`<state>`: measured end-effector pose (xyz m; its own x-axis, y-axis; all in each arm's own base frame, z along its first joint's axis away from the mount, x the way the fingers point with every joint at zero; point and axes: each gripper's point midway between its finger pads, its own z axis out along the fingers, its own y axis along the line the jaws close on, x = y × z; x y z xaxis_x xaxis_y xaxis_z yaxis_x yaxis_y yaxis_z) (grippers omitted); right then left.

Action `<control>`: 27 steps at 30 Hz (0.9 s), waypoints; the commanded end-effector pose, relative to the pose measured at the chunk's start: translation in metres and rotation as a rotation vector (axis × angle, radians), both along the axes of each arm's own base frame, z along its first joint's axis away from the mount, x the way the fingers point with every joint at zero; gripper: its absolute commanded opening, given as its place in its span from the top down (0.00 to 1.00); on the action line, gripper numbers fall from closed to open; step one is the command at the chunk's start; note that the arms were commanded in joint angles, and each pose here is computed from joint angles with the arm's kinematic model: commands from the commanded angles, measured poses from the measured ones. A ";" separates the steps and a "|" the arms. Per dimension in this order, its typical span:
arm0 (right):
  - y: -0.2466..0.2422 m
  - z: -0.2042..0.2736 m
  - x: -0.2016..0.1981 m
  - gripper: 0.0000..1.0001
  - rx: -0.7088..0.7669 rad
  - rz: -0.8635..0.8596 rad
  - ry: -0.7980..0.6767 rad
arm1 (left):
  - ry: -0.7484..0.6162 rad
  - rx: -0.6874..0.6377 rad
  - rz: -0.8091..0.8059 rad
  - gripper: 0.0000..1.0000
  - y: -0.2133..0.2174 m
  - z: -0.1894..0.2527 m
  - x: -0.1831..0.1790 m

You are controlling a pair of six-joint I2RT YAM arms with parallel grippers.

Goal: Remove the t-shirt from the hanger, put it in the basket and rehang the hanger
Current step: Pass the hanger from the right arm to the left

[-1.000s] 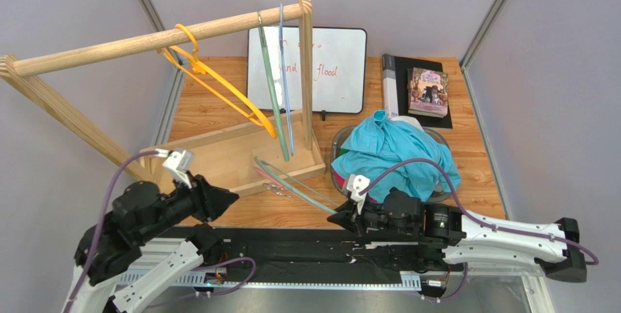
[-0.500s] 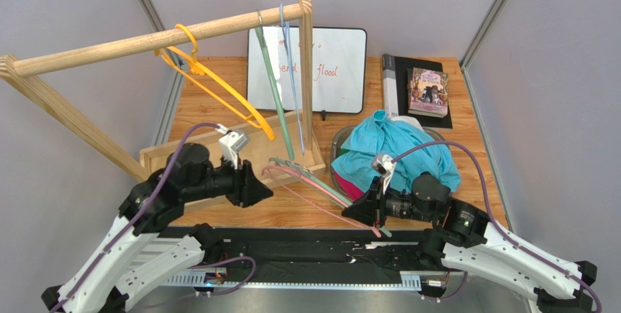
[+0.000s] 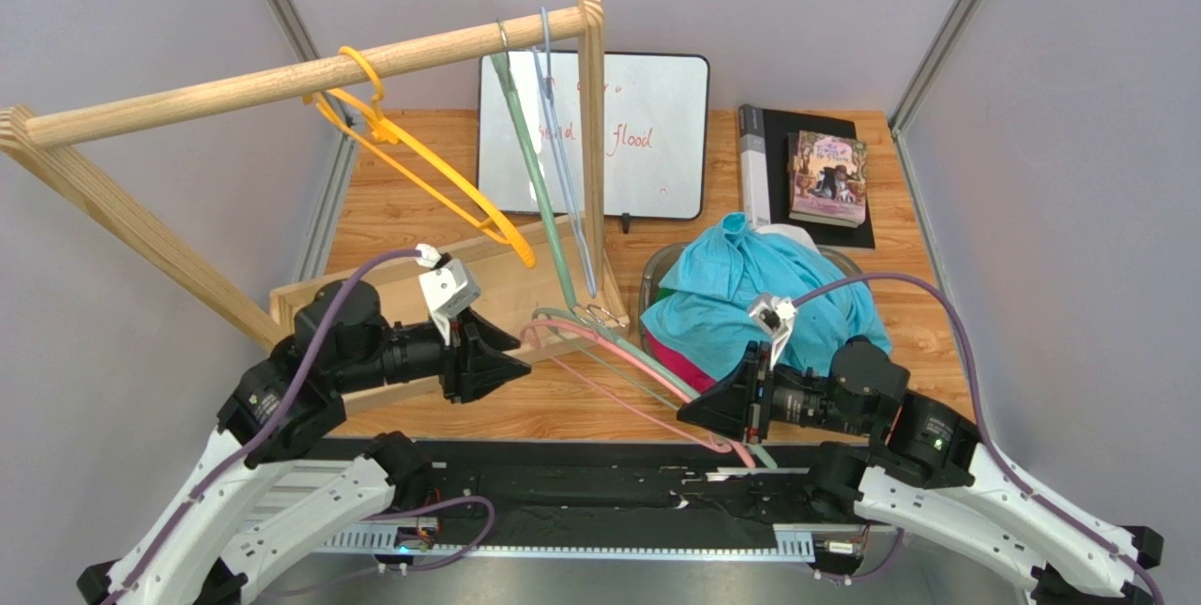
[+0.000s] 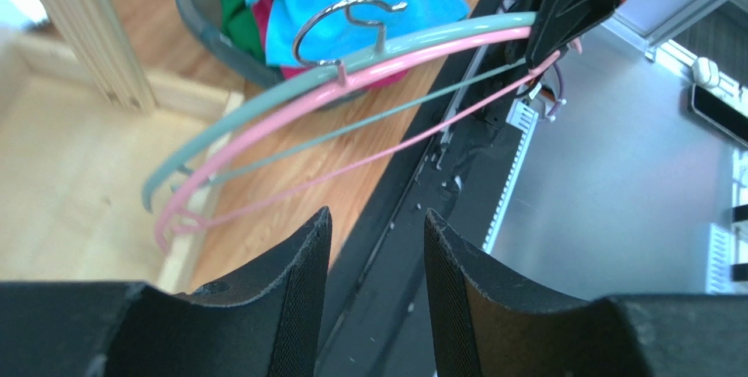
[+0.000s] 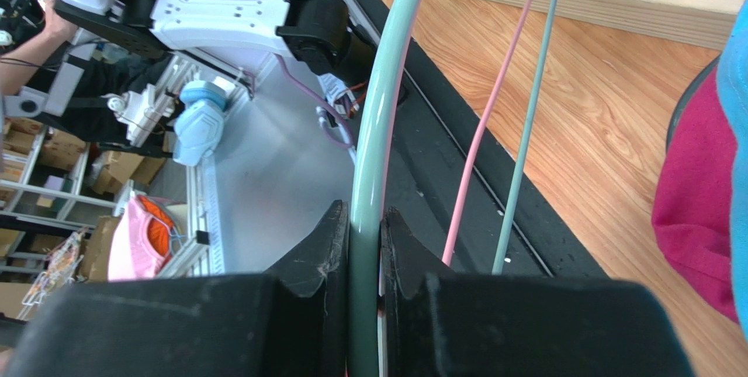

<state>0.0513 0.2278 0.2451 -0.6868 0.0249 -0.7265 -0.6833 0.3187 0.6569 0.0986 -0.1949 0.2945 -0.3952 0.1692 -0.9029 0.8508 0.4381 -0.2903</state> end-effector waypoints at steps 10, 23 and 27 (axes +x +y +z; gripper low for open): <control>-0.006 0.050 -0.012 1.00 0.163 0.025 -0.020 | -0.333 0.155 -0.081 0.54 -0.025 -0.038 0.061; -0.007 0.064 -0.019 1.00 0.207 0.047 0.002 | -0.260 0.115 -0.289 0.65 -0.047 -0.049 0.036; -0.005 0.068 -0.015 1.00 0.212 0.027 0.010 | -0.198 0.109 -0.363 0.68 -0.054 -0.054 0.025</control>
